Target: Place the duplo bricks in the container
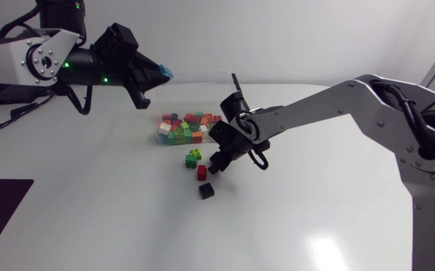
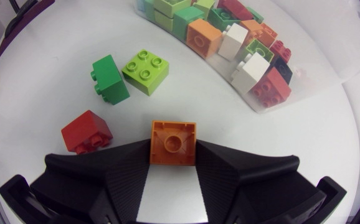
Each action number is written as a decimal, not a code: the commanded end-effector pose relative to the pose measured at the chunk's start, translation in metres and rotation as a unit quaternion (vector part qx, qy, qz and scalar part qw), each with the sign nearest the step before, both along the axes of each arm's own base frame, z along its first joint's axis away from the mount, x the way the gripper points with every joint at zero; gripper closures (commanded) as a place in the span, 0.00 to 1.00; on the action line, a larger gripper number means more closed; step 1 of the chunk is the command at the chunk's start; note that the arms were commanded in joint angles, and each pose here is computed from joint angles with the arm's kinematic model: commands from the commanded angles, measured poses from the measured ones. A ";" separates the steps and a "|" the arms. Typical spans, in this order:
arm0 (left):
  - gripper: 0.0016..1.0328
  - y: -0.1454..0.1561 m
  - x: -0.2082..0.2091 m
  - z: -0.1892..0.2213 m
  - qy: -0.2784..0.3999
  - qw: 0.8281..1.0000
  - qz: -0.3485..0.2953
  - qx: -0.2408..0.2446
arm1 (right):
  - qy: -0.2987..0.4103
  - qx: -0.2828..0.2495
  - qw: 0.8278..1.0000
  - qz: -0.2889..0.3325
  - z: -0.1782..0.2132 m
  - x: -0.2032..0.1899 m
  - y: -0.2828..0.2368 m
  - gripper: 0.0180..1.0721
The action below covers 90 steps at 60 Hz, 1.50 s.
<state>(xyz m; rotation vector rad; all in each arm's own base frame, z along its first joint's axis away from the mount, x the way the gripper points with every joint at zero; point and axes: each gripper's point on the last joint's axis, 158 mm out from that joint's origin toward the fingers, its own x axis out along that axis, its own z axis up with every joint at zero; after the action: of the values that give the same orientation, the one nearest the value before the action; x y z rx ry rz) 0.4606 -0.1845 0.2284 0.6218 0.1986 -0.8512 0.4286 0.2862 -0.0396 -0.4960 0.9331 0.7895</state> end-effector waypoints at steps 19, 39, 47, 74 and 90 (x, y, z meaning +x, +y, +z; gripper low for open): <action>0.74 0.000 0.080 -0.007 0.015 0.996 0.075 -0.042 | -0.025 0.019 1.000 0.000 0.051 -0.015 -0.006 0.77; 0.04 -0.001 0.118 -0.024 0.014 0.991 0.128 -0.033 | -0.074 0.050 0.996 0.000 0.131 -0.022 -0.014 0.77; 0.04 0.006 0.111 -0.022 0.013 0.990 0.135 -0.030 | -0.094 0.067 0.993 -0.002 0.168 -0.019 -0.017 0.77; 0.04 0.008 -0.002 -0.038 0.024 0.998 0.042 0.051 | -0.162 0.122 0.979 -0.011 0.249 0.015 -0.006 0.77; 0.04 -0.008 -0.052 -0.093 0.060 0.991 -0.035 0.115 | -0.182 0.146 0.972 -0.020 0.257 0.051 0.013 0.77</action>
<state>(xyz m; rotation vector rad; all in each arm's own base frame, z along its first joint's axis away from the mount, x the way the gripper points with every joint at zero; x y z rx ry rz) 0.4253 -0.1870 0.1519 0.7447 0.3764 -0.8830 0.4654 0.2940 0.2280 -0.3738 0.4579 0.7603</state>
